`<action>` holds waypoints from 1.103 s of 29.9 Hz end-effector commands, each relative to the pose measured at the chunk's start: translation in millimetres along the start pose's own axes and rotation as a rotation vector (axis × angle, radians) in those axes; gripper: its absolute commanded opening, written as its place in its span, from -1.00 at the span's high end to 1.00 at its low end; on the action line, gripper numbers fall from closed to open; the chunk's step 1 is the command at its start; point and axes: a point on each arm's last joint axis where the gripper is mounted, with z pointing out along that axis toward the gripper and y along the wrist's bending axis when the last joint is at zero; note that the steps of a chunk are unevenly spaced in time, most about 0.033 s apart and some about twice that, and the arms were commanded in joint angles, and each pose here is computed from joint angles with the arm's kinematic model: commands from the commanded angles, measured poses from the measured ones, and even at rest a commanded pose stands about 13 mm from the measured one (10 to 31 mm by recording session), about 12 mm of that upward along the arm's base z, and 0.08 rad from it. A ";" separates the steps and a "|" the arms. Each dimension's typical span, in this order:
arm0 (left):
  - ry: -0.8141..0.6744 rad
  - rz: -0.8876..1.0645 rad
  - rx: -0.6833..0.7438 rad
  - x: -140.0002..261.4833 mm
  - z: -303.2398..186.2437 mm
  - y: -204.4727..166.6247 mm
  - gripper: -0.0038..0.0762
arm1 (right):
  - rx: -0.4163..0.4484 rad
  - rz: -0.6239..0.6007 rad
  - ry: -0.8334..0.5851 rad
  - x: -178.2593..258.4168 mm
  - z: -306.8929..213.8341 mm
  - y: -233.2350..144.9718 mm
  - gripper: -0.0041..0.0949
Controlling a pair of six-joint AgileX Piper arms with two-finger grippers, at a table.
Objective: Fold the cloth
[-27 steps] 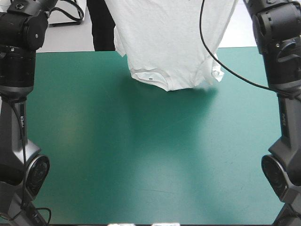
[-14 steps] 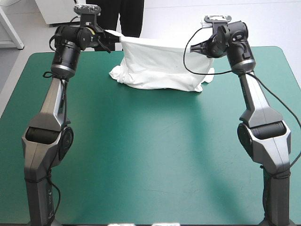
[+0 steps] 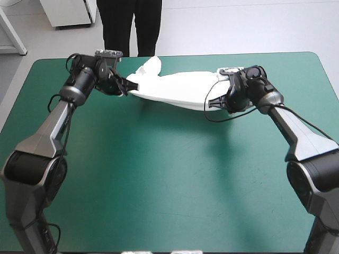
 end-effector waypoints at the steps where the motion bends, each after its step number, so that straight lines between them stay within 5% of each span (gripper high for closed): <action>1: -0.125 -0.011 0.039 33.7 -47.8 -4.2 0.93 | -0.022 0.002 -0.077 24.4 -33.8 -8.3 0.95; 10: 0.035 -0.078 0.095 165.7 -70.8 0.9 0.93 | -0.072 0.024 0.049 125.1 -56.2 -20.6 0.95; 18: 0.156 -0.113 0.156 239.3 -108.5 2.1 0.93 | -0.166 0.077 0.156 201.8 -76.2 -11.4 0.95; 30: 0.277 -0.097 0.205 276.9 -132.8 0.8 0.93 | -0.184 0.120 0.251 241.9 -87.4 -2.1 0.95; 33: 0.312 -0.084 0.212 278.0 -130.8 0.0 0.85 | -0.173 0.112 0.276 244.2 -87.8 -3.1 0.82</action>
